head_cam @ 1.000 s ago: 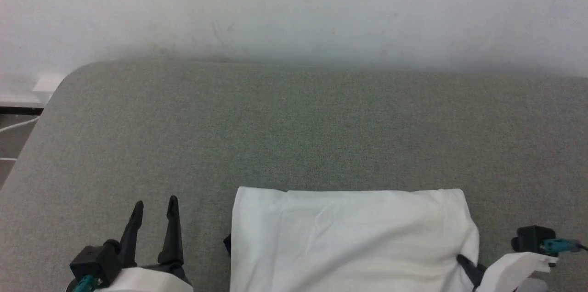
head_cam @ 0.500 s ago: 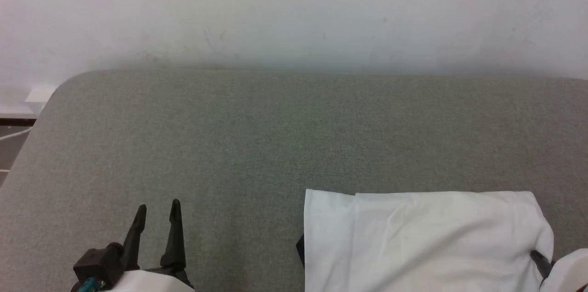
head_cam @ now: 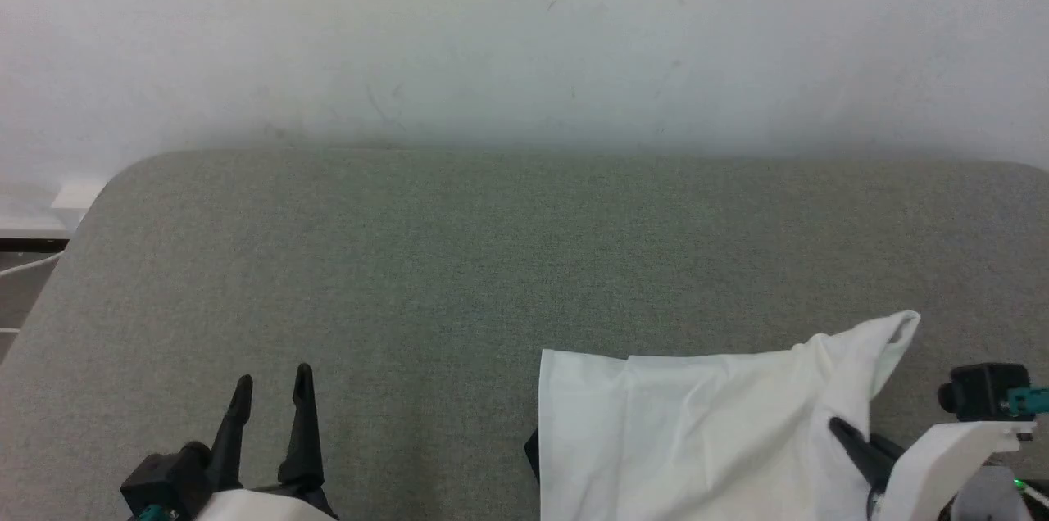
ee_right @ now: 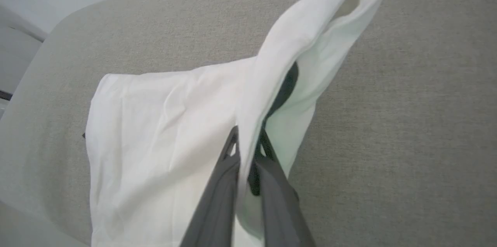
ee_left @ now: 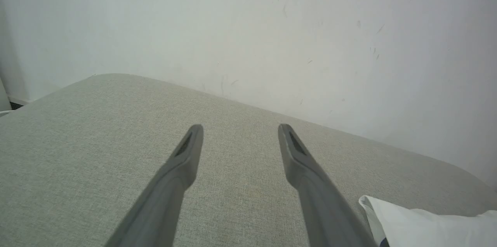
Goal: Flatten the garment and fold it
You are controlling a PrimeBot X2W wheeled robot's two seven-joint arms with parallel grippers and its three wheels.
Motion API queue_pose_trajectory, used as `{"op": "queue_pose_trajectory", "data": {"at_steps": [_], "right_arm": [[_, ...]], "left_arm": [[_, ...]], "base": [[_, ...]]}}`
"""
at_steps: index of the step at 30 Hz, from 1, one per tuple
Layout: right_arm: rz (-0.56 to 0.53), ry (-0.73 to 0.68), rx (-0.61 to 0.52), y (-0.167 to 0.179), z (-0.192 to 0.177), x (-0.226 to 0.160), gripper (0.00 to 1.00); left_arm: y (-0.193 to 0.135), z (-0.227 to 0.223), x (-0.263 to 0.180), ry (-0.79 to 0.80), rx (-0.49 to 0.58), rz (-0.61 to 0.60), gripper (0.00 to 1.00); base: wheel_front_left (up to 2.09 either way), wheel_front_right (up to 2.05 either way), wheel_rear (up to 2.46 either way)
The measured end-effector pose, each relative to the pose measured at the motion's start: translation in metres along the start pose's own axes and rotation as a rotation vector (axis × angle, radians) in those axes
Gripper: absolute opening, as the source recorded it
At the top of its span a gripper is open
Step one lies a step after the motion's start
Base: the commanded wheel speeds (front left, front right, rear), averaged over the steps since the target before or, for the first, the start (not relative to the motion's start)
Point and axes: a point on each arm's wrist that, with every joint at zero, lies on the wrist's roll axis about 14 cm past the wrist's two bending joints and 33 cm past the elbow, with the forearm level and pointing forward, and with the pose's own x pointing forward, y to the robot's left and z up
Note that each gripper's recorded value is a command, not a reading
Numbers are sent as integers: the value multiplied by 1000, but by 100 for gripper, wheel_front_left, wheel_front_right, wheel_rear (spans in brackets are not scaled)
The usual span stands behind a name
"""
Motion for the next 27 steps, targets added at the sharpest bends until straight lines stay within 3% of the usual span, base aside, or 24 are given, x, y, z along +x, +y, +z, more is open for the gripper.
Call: {"op": "queue_pose_trajectory", "data": {"at_steps": [15, 27], "right_arm": [[379, 128, -99, 144, -30, 24, 0], [503, 267, -188, 194, -72, 53, 0]], "left_arm": [[23, 6, -16, -22, -7, 75, 100], [39, 1, -26, -5, -6, 137, 100]], "base": [[0, 0, 0], [0, 0, 0]]}}
